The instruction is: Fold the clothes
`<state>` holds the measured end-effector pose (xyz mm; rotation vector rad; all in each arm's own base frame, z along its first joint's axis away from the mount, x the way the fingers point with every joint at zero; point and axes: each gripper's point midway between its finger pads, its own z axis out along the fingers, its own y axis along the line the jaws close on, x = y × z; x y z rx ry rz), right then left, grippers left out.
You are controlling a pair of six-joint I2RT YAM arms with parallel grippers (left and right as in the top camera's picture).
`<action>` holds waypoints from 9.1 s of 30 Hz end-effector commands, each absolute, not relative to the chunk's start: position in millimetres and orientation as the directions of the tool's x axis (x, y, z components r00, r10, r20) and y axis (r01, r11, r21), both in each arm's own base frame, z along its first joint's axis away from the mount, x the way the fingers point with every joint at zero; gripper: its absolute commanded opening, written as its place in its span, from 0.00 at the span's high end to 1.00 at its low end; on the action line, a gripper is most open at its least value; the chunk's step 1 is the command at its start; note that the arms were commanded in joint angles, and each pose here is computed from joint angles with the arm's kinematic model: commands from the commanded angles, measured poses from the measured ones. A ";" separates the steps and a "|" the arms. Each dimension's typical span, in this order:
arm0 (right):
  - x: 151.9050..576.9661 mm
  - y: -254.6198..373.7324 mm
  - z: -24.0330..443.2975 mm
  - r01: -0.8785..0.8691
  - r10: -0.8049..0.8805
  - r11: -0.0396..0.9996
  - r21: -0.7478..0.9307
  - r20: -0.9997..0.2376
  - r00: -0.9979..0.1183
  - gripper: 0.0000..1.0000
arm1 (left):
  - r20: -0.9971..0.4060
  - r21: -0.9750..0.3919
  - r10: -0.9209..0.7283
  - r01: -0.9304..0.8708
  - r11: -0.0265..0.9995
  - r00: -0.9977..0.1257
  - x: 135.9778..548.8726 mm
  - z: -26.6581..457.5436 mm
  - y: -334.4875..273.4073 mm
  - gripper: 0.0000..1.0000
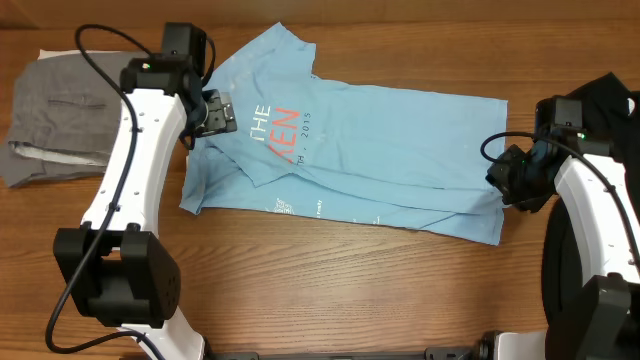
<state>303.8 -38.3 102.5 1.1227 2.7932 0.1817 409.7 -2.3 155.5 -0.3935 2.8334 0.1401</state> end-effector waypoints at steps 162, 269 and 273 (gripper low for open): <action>244.9 -80.0 -0.1 0.761 0.736 0.642 -0.096 -0.202 -0.647 0.96 | -0.173 0.432 -0.174 -0.234 0.871 -0.969 336.6 27.2 97.9 0.90; 244.0 -81.0 0.1 0.761 0.735 0.641 -0.103 -0.204 -0.647 0.94 | -0.141 -0.019 -0.205 -0.204 0.979 -0.969 358.7 52.5 28.0 0.37; 244.3 -81.1 0.2 0.761 0.735 0.641 -0.103 -0.205 -0.646 0.94 | -0.183 -0.008 -0.186 -0.188 0.982 -0.965 367.4 50.3 30.8 0.51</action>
